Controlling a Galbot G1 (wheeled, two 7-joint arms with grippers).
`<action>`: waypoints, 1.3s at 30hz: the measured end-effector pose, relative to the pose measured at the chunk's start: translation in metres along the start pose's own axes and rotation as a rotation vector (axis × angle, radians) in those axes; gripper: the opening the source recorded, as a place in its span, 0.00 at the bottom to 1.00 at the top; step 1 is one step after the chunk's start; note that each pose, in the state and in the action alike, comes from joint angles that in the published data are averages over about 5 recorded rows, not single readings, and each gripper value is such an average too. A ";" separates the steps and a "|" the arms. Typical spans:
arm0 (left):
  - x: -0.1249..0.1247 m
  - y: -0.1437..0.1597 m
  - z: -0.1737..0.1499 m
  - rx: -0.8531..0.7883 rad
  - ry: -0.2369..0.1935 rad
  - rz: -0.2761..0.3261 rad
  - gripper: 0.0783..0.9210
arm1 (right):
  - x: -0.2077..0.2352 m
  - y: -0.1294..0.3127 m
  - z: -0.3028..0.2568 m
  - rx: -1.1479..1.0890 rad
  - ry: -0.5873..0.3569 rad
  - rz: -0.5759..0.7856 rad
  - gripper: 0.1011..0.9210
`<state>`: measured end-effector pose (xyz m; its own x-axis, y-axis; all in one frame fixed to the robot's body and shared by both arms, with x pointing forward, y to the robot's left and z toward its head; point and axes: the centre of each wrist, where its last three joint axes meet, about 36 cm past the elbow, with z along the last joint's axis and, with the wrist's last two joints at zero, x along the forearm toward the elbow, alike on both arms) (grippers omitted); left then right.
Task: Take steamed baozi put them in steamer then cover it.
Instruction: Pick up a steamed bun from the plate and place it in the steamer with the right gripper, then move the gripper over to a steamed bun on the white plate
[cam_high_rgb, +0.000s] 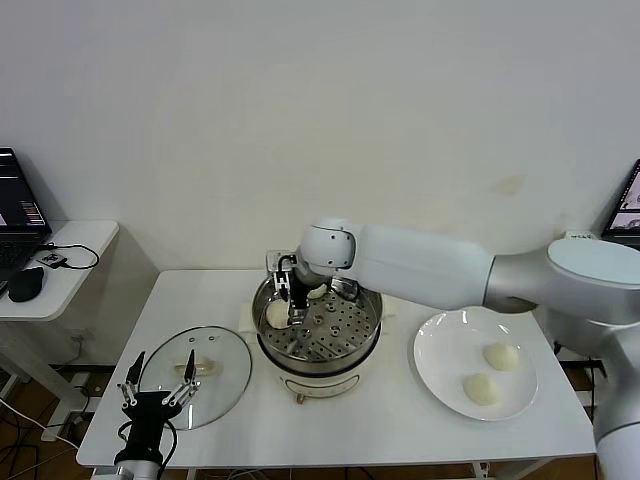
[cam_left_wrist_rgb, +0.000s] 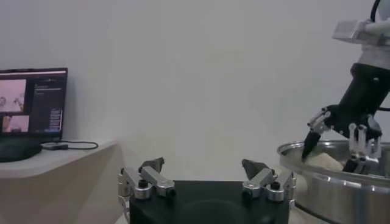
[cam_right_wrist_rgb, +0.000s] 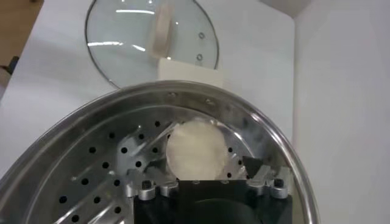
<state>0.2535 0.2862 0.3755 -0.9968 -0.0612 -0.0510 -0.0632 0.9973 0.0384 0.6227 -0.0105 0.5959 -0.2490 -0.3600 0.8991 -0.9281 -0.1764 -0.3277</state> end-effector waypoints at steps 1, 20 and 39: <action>0.000 0.000 0.000 0.000 0.000 0.001 0.88 | 0.005 -0.001 0.002 0.004 -0.001 0.000 0.88; 0.001 -0.003 -0.005 -0.006 -0.001 0.031 0.88 | 0.160 0.022 0.128 0.143 0.098 0.017 0.88; 0.010 -0.010 -0.002 -0.014 0.022 0.048 0.88 | 0.158 0.168 0.303 0.009 0.216 -0.034 0.88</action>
<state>0.2439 0.2759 0.3769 -0.9995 -0.0148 -0.0268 -0.0162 0.9984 0.0539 0.5115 -0.3742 0.5949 -0.2716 -0.1490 0.9508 -0.9349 -0.1938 -0.2974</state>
